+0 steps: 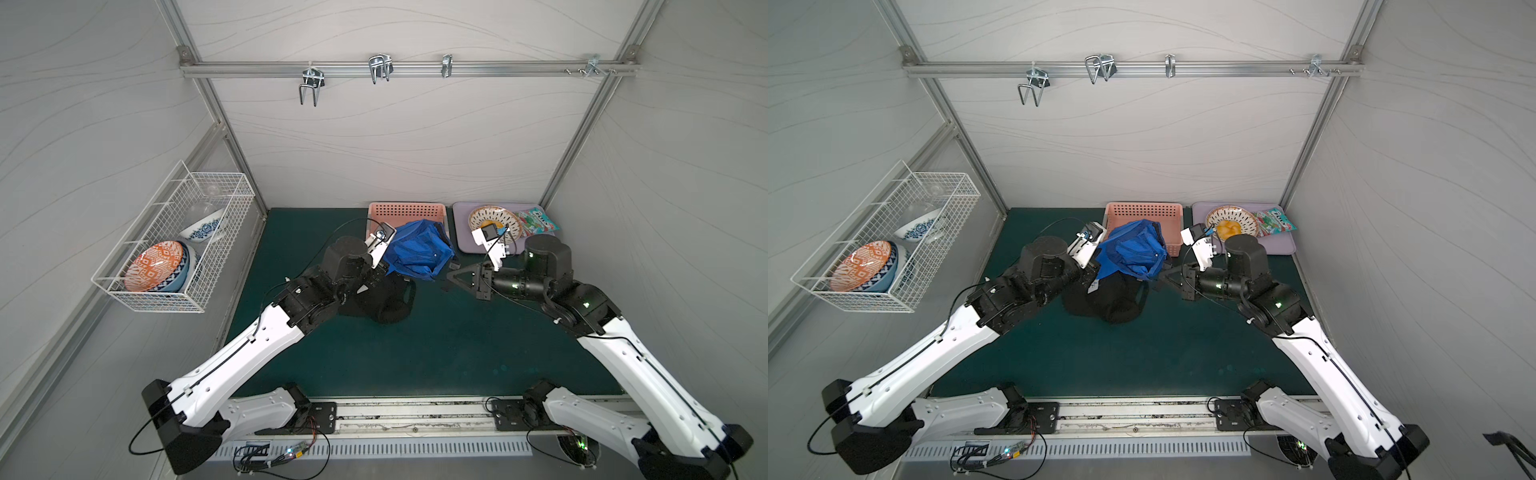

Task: Turn the baseball cap inside out
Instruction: Turn over the baseball cap.

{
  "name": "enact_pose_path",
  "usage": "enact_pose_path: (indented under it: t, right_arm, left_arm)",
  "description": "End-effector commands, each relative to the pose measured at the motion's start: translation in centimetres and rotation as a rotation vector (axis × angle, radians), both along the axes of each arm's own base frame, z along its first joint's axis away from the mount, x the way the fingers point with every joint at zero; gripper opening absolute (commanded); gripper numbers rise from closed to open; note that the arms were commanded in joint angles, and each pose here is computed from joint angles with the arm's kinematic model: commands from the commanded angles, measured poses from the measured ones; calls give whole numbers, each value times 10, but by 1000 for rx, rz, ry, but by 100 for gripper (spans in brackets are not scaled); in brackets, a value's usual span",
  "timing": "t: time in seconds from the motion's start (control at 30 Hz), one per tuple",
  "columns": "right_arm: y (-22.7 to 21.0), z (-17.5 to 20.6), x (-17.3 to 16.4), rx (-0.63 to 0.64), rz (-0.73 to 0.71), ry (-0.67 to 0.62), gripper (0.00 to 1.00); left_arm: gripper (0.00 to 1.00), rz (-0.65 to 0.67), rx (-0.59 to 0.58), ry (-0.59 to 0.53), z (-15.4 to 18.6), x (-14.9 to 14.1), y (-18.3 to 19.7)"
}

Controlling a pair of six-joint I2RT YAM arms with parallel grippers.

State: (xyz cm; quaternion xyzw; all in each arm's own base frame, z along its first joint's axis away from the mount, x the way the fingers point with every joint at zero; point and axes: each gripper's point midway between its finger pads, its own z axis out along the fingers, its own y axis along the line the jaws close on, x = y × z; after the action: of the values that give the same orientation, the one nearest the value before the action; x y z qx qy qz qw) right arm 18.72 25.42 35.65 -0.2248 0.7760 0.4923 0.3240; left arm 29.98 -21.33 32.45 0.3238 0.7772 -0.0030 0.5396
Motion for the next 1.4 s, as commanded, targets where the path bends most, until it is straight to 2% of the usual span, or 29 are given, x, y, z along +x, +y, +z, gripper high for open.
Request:
enact_pose_path:
  t: [0.0,0.1,0.2,0.3,0.43,0.5,0.6,0.67,0.73,0.8,0.9,1.03,1.2,1.37]
  right_arm:
    - [10,22,-1,42,20,-52,0]
    - [18,20,-1,20,42,-68,0]
    - [27,13,-6,-56,60,-94,0]
    - [32,11,-6,-81,57,-116,0]
    - [12,-3,22,-118,-154,-63,0]
    - [-4,-13,34,-129,-245,-7,0]
    - [-22,-26,43,-84,-286,104,2]
    - [-29,-29,39,-69,-268,124,16]
    - [-38,-28,35,-63,-268,113,41]
    - [-45,-26,31,-53,-267,89,55]
    - [-49,-24,26,-39,-239,29,70]
    - [-57,-37,25,-95,-243,-50,81]
    - [-58,-35,20,-145,-177,-211,99]
    - [-52,-16,17,-101,-117,-440,95]
  left_arm:
    - [0,81,167,-62,-7,11,11]
    - [0,52,141,-40,-9,8,3]
    - [0,9,142,-10,-9,2,-4]
    - [0,-209,165,41,-23,-24,-32]
    - [0,-432,195,128,-50,-62,-56]
    - [0,-451,198,124,-54,-71,-57]
    - [0,-364,143,120,-46,-63,-45]
    - [0,-209,127,94,-34,-43,-25]
    - [0,-104,128,67,-22,-32,-8]
    - [0,-77,69,28,-8,-30,-4]
    - [0,-122,-50,-23,19,-38,-9]
    - [0,-196,-134,-89,50,-51,-13]
    - [0,-253,-117,-105,65,-60,-14]
    - [0,-409,-142,-118,82,-83,-26]
